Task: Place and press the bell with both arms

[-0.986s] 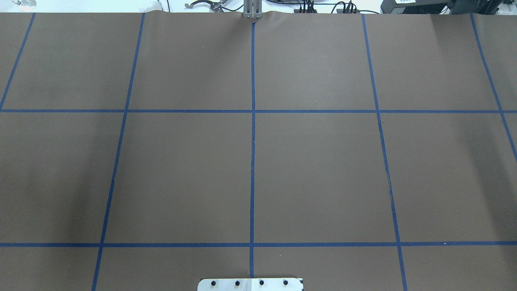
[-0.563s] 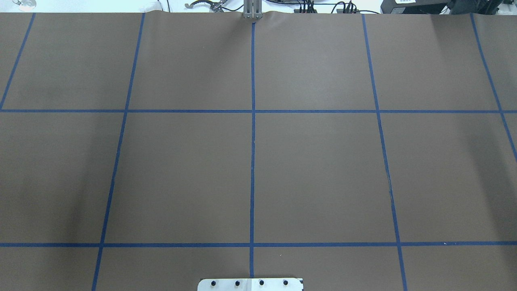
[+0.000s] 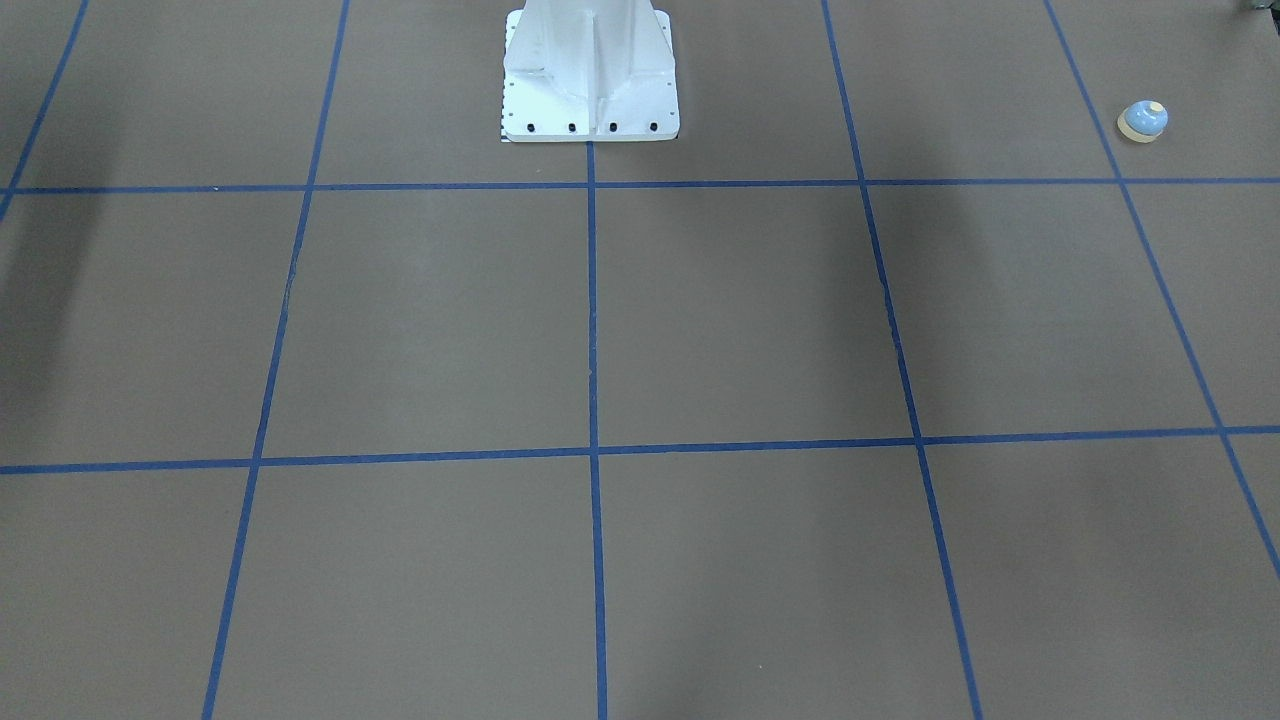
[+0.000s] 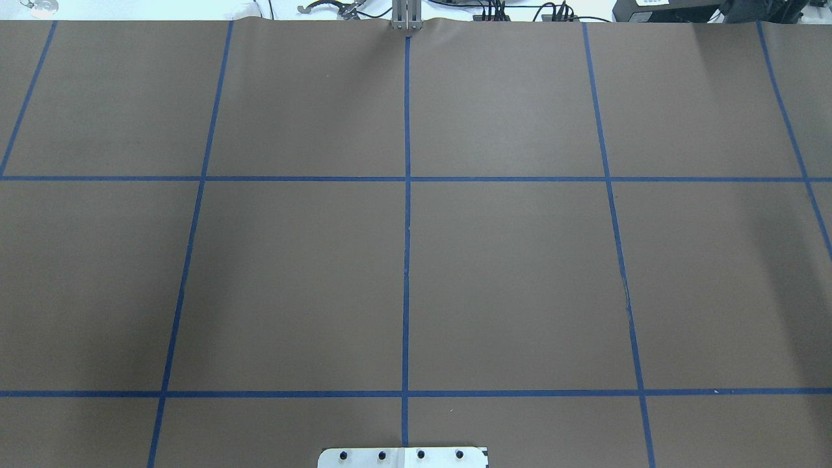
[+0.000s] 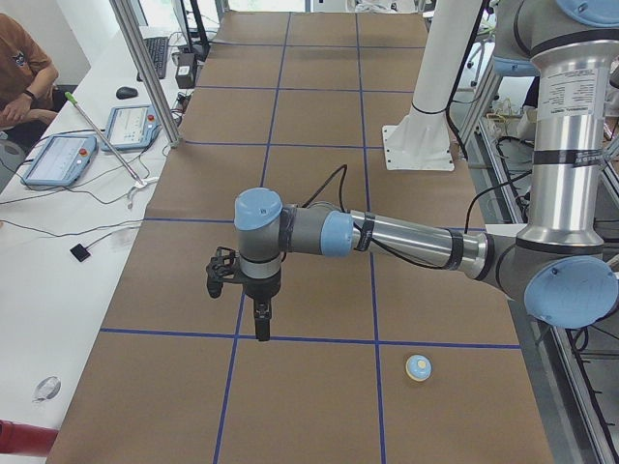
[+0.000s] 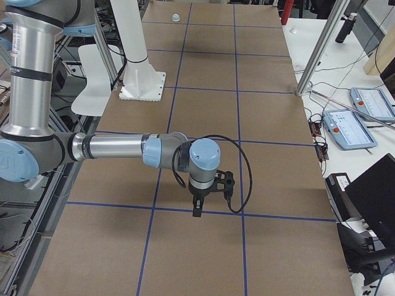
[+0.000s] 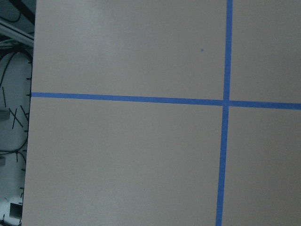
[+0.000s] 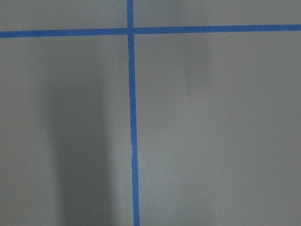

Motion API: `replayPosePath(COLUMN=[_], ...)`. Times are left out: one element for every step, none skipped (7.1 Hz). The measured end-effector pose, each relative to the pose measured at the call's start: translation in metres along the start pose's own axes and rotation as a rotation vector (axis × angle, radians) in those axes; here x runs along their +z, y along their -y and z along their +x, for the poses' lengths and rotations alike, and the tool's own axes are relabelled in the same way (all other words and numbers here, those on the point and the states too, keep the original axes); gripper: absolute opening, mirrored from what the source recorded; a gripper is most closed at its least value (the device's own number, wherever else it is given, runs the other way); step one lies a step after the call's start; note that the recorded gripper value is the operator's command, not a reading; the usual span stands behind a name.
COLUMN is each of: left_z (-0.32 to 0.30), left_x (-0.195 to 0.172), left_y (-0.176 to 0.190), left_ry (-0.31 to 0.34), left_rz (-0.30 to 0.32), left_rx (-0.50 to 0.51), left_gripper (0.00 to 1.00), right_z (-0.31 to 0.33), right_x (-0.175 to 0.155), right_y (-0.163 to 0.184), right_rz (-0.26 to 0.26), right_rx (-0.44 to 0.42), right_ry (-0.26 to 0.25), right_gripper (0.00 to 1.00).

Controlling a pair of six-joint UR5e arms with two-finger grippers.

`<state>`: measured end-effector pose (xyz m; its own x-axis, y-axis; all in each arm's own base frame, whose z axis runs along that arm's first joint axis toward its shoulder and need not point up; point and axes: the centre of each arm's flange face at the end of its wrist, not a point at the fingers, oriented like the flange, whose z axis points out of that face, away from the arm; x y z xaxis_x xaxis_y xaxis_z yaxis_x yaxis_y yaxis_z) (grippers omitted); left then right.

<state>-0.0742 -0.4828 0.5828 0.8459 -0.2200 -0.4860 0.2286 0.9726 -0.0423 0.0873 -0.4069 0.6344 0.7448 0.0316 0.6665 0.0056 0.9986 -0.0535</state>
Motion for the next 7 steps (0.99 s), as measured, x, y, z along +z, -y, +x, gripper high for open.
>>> replayPosePath(left_z=[0.002, 0.000, -0.003, -0.009, -0.015, -0.019, -0.017], left_x=[-0.012, -0.018, -0.017, -0.013, -0.007, -0.003, -0.003], left_y=[-0.001, -0.003, -0.006, -0.013, -0.027, -0.046, -0.069], left_ry=[0.038, 0.076, 0.093, 0.105, 0.116, 0.131, 0.147], left_rz=[0.035, 0.066, 0.075, 0.071, 0.062, 0.055, 0.057], left_rx=[-0.105, -0.170, -0.197, -0.228, -0.278, -0.338, -0.395], left_gripper=[1.00, 1.00, 1.00, 1.00, 1.00, 1.00, 1.00], right_z=[0.003, 0.011, 0.017, 0.020, 0.022, 0.023, 0.022], right_x=[0.002, 0.011, 0.018, 0.021, 0.021, 0.019, 0.017], right_y=[-0.003, -0.008, -0.011, -0.012, -0.011, -0.010, -0.009], right_rz=[-0.006, -0.026, -0.040, -0.045, -0.046, -0.045, -0.043], right_rx=[0.005, 0.023, 0.034, 0.037, 0.035, 0.031, 0.028], right_ry=[-0.005, -0.007, -0.008, -0.021, -0.047, -0.066, -0.073], right_gripper=[1.00, 1.00, 1.00, 1.00, 1.00, 1.00, 1.00])
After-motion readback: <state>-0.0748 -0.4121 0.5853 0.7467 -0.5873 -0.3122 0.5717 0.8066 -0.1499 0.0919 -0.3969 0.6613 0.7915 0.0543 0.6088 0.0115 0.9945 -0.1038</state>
